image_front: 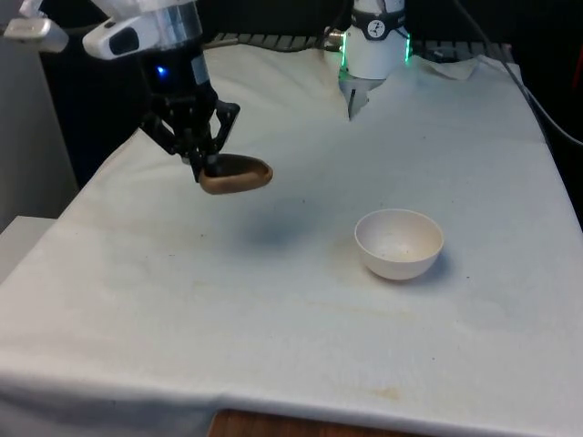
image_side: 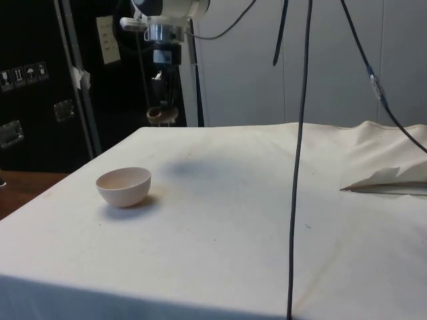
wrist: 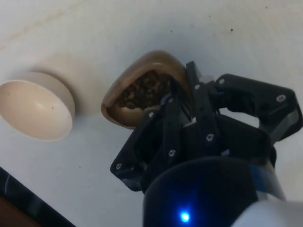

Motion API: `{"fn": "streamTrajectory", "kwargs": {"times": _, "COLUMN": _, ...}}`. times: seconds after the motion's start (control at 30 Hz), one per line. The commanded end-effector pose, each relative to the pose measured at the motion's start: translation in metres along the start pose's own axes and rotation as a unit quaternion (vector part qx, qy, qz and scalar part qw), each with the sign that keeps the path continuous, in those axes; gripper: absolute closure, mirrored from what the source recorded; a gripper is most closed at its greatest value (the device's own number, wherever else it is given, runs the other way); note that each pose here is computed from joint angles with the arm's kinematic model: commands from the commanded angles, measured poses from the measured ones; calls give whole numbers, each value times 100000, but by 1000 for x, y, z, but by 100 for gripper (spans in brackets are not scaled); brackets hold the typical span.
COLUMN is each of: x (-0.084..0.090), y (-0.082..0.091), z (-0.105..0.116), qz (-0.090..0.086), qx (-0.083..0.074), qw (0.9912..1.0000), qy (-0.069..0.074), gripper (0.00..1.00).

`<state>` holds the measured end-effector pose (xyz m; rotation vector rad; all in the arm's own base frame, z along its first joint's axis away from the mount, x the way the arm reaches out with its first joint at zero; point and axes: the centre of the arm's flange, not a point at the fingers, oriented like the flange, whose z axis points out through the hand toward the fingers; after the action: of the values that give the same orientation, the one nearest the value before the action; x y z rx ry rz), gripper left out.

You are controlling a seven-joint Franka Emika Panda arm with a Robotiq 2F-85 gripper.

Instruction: Pour the coffee beans from the cup into the bowl.

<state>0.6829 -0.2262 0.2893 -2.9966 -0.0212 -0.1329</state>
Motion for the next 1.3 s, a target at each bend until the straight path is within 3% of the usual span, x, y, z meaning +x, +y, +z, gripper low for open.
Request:
{"fn": "streamTrajectory", "kwargs": {"times": 0.0, "x": 0, "y": -4, "z": -5, "qz": 143, "qx": -507, "qw": 99999, "qy": -65, "gripper": 100}}
{"fn": "streamTrajectory", "kwargs": {"times": 0.1, "x": 2, "y": -4, "z": -5, "qz": -62, "qx": -279, "qw": 100000, "qy": 82, "gripper": 100}}
{"fn": "streamTrajectory", "kwargs": {"times": 0.23, "x": 5, "y": -19, "z": -20, "qz": -134, "qx": -1109, "qw": 99994, "qy": -48, "gripper": 100}}
{"fn": "streamTrajectory", "kwargs": {"times": 0.37, "x": 8, "y": -24, "z": -21, "qz": -407, "qx": -933, "qw": 99995, "qy": -101, "gripper": 100}}
{"fn": "streamTrajectory", "kwargs": {"times": 0.63, "x": 14, "y": -54, "z": -32, "qz": -660, "qx": -2669, "qw": 99961, "qy": -572, "gripper": 100}}
{"fn": "streamTrajectory", "kwargs": {"times": 0.7, "x": 16, "y": -54, "z": -31, "qz": -785, "qx": -2503, "qw": 99964, "qy": -581, "gripper": 100}}
{"fn": "streamTrajectory", "kwargs": {"times": 1.27, "x": 24, "y": -102, "z": -42, "qz": -1410, "qx": -5782, "qw": 99811, "qy": -1518, "gripper": 100}}
